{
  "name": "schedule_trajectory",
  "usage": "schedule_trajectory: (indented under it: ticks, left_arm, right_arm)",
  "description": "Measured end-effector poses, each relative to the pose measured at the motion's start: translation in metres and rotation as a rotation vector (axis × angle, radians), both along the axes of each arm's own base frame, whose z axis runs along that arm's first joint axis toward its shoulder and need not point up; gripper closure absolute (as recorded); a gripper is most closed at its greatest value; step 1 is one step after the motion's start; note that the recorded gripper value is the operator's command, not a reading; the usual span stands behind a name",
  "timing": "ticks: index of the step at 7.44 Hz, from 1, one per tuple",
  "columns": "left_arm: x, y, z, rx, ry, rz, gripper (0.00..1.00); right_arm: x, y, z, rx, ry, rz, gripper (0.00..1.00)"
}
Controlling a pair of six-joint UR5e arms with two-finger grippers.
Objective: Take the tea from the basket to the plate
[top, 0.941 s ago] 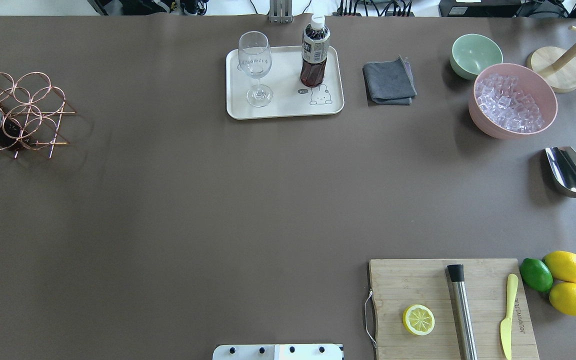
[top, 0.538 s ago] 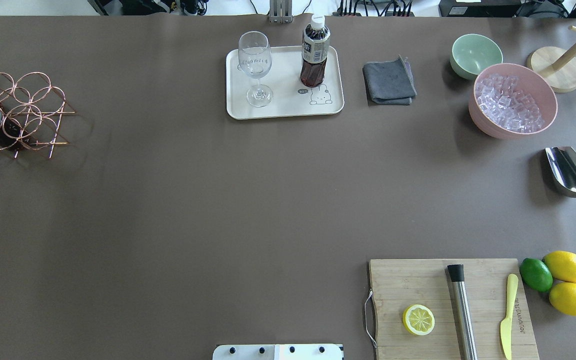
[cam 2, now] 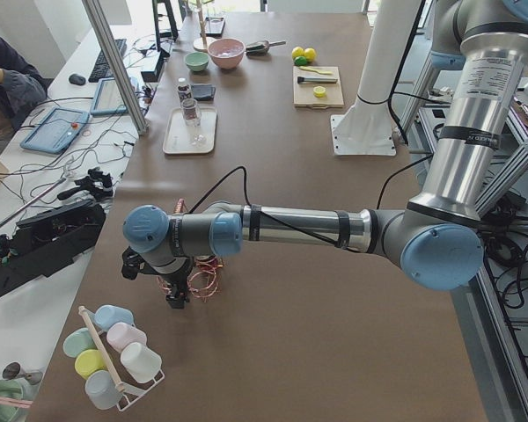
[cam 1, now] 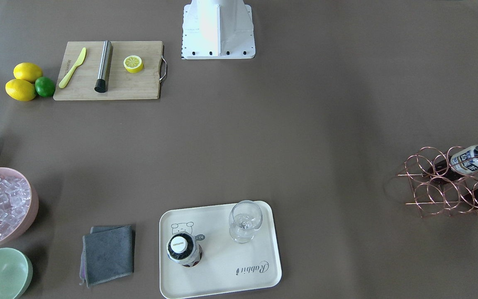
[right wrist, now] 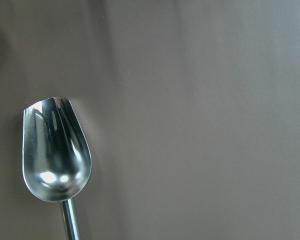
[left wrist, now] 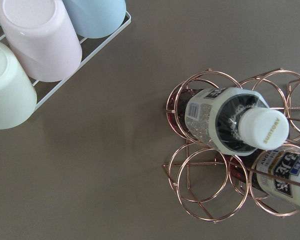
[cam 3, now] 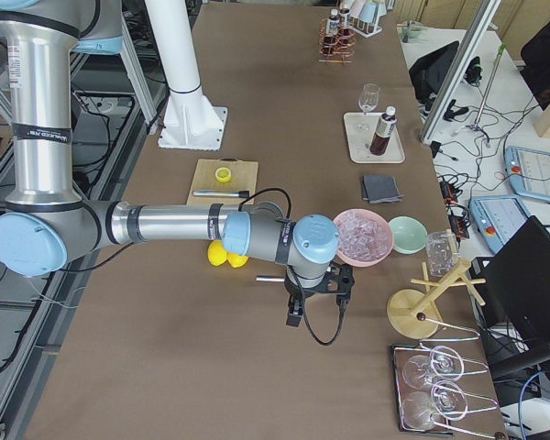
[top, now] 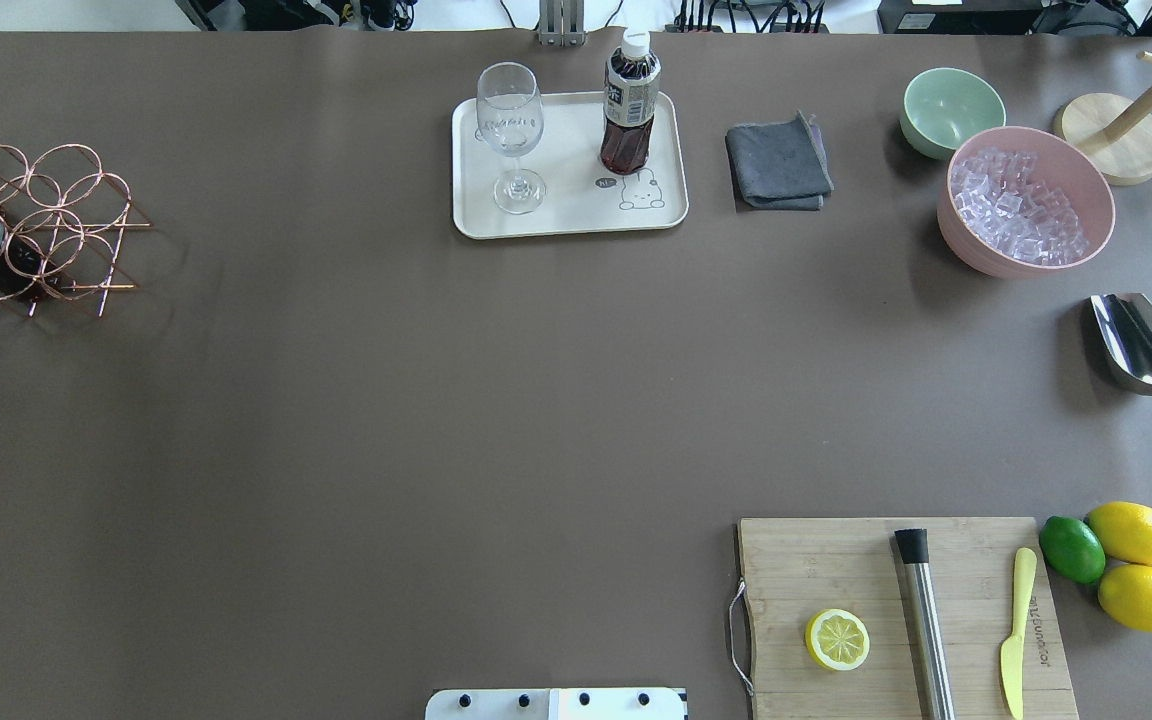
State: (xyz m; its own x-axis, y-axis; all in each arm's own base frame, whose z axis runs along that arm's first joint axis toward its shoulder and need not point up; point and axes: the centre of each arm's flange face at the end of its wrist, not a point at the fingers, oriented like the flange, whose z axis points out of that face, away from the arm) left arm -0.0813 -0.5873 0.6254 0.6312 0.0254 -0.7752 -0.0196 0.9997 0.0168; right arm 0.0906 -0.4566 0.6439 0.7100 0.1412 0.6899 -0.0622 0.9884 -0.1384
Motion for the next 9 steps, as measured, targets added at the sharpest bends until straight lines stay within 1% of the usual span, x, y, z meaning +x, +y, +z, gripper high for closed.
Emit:
schedule_trajectory:
  ticks: [2, 5, 9]
  left_arm:
    - [0.013, 0.001, 0.008, -0.018, -0.033, -0.004, 0.02]
    - [0.018, 0.01, 0.015, -0.006, -0.057, -0.004, 0.02]
    - [0.018, 0.052, 0.028, -0.035, -0.06, -0.021, 0.02]
  right_arm:
    - [0.001, 0.001, 0.001, 0.002, 0.001, 0.0, 0.0]
    - [0.002, 0.001, 0.002, 0.002, 0.007, 0.001, 0.0]
    - [0.002, 0.002, 0.002, 0.003, 0.009, 0.001, 0.0]
